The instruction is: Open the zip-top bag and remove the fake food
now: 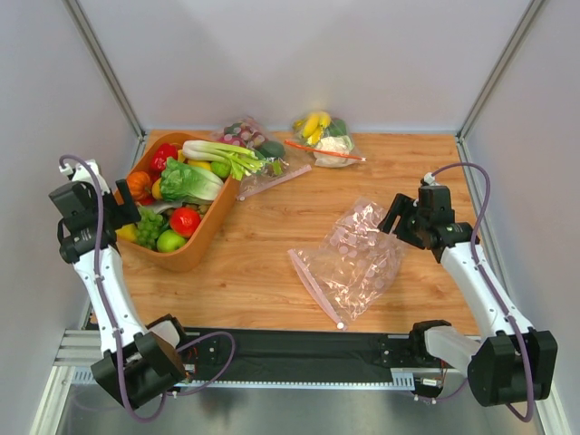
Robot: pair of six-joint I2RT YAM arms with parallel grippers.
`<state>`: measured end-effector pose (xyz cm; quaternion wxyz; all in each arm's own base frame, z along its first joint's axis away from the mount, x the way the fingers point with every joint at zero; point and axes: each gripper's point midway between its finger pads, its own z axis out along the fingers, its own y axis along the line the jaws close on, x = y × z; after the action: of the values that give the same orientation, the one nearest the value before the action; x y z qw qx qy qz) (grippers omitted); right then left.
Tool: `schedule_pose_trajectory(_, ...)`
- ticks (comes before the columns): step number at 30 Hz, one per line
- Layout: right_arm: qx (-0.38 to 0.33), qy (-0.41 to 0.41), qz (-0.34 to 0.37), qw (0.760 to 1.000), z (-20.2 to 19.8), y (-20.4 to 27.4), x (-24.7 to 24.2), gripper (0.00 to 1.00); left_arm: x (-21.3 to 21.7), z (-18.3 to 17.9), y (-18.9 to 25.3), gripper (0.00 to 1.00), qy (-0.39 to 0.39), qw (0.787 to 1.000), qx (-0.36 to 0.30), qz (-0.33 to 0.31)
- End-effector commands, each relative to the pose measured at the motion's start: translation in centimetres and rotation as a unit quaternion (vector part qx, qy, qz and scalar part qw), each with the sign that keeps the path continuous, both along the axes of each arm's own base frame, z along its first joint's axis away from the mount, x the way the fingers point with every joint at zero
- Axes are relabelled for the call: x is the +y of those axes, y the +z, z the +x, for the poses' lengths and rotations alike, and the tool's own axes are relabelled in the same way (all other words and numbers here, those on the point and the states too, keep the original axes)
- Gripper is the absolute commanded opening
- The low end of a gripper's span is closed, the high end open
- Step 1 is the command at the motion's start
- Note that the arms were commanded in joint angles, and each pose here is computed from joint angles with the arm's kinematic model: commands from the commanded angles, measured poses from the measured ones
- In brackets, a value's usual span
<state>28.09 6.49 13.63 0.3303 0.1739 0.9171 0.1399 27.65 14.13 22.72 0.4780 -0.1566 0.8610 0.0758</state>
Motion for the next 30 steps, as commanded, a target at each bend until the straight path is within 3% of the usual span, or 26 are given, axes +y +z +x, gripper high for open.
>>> schedule_pose_trajectory(1,-0.023,0.0,-0.012,1.0,0.3,1.1,-0.5,0.75,-1.3,-0.1,4.4,0.96,-0.01,0.998,-0.051,0.02)
schedule_pose_trajectory(6,-0.053,0.005,-0.029,0.998,1.1,2.8,-0.9,0.75,-3.9,0.4,6.5,0.96,-0.044,0.995,-0.09,-0.027)
schedule_pose_trajectory(16,-0.118,0.015,-0.054,0.991,1.9,7.9,-1.5,0.75,-7.6,-0.2,10.1,0.98,-0.1,0.984,-0.135,-0.06)
schedule_pose_trajectory(30,-0.156,0.011,-0.073,0.985,2.2,10.8,-2.2,0.76,-9.0,-0.4,10.2,0.99,-0.121,0.981,-0.142,-0.044)
